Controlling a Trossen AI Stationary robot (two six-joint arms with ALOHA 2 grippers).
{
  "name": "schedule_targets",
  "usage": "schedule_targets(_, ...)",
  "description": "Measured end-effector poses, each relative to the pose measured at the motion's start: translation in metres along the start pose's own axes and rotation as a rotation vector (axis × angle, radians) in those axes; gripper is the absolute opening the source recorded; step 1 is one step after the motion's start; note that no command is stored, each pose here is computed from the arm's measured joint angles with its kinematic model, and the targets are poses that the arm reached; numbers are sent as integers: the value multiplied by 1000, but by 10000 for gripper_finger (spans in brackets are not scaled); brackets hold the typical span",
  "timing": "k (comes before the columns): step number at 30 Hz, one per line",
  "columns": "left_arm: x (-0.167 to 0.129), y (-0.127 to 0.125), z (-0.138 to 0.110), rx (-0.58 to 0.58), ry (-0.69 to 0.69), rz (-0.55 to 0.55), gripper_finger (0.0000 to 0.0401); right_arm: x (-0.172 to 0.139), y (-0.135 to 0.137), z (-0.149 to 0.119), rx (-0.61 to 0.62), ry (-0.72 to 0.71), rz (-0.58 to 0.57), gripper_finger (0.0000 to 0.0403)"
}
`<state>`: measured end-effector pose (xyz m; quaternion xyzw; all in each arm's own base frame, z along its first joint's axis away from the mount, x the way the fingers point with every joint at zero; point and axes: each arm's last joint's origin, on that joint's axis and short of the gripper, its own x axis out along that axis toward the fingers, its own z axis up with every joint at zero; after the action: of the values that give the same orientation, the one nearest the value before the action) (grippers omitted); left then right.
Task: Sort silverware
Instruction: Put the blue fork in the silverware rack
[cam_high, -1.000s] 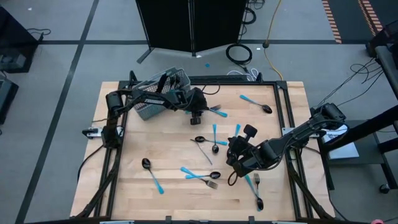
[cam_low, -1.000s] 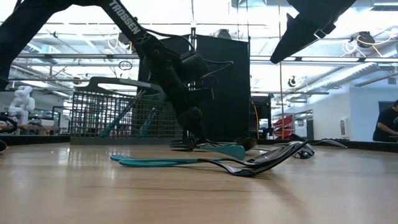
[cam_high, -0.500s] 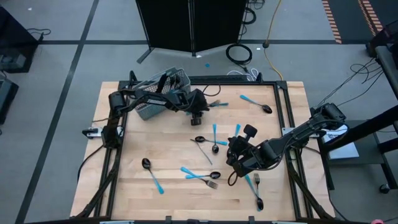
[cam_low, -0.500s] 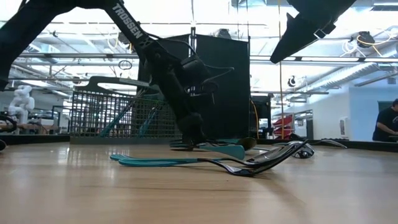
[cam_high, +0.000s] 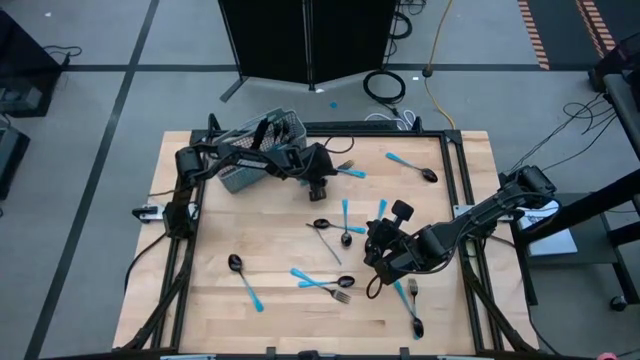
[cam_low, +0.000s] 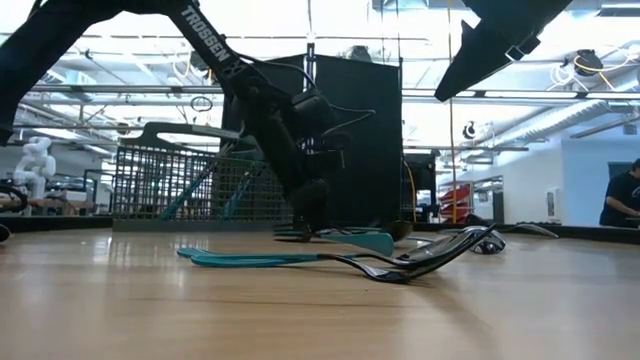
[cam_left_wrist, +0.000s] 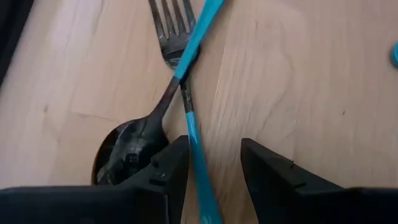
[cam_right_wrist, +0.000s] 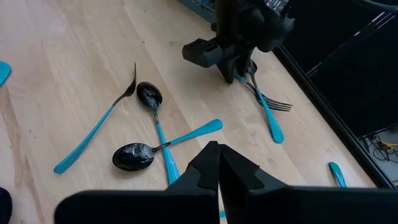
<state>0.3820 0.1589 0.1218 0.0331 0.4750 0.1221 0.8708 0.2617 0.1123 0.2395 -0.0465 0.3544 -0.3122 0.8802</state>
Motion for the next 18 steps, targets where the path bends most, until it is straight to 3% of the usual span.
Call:
schedule_targets(13,0,9,-1,-207,-8,-101,143,0,0,0,1,0,1,0)
schedule_targets(18,0,13,-3,-218,-1,-120,90,0,1,-1,1,23,28,0)
